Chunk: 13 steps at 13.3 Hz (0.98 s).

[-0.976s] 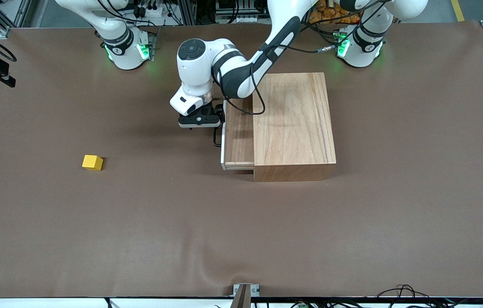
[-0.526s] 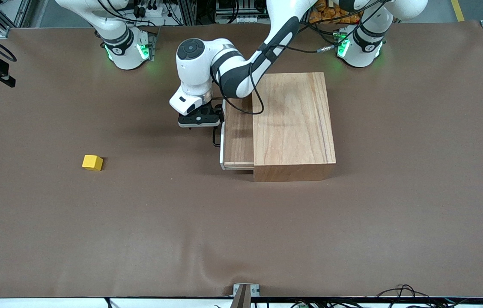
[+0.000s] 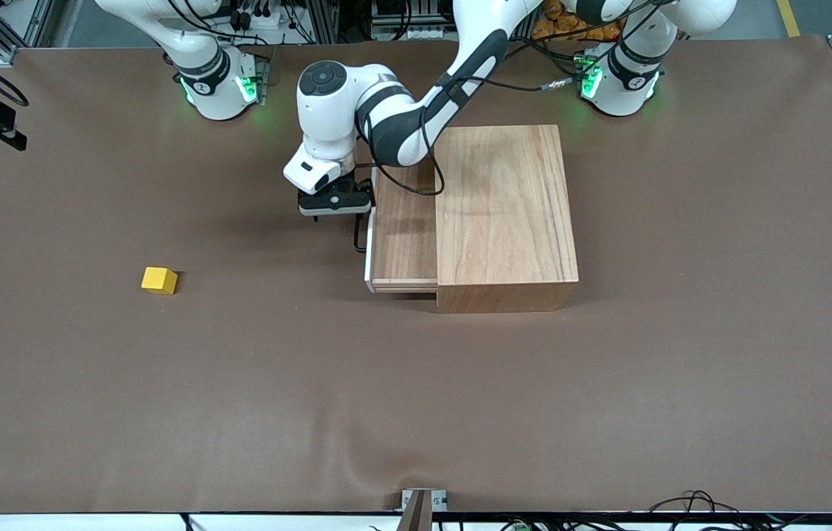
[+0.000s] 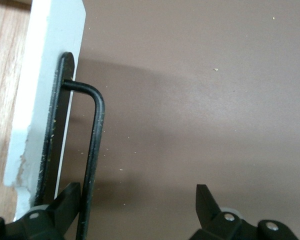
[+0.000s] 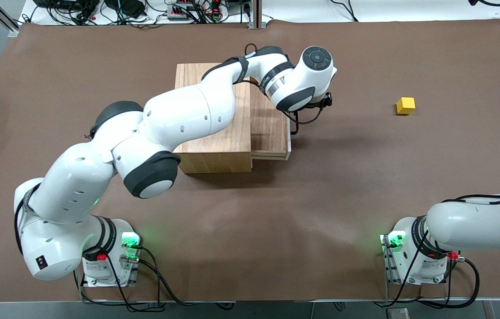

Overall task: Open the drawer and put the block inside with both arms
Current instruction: 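Pull the drawer further open with the left gripper, then grasp the yellow cube with the right gripper while the left gripper withdraws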

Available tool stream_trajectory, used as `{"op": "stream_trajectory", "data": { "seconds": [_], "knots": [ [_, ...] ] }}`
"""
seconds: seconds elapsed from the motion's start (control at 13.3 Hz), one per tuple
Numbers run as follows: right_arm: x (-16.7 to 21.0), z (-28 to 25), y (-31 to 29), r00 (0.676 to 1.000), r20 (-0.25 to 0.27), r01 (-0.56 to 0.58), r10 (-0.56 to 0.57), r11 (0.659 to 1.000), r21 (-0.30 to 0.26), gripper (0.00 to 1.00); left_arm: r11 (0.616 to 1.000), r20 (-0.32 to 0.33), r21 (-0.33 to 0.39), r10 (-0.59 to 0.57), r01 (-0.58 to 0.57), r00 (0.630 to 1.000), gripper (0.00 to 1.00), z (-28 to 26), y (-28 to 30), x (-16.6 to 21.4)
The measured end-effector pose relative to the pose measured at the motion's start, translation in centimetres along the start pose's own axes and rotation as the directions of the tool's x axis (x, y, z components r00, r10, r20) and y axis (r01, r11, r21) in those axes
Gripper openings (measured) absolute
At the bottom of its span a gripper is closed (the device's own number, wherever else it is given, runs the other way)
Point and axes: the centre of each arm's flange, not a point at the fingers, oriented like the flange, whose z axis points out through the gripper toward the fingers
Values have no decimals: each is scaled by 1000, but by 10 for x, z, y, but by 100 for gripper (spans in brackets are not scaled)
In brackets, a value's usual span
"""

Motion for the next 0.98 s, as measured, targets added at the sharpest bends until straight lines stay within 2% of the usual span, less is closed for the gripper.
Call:
{"op": "stream_trajectory", "data": {
  "seconds": [0.38,0.6,0.75,0.98],
  "knots": [
    [0,0,0,1000,0,0,0,1000,0,100,999,2,-27,-28,28,1000,100,-24,11,-3],
    [3,5,1,1000,9,-1,1,1000,1,100,998,-6,-21,-55,55,998,100,-85,7,19],
    [21,33,8,998,64,-10,10,1000,7,100,995,-11,-5,-96,96,995,100,-145,-11,47],
    [51,87,32,987,155,-42,39,999,19,100,987,-1,68,-145,145,989,100,-222,-65,97]
  ]
}}
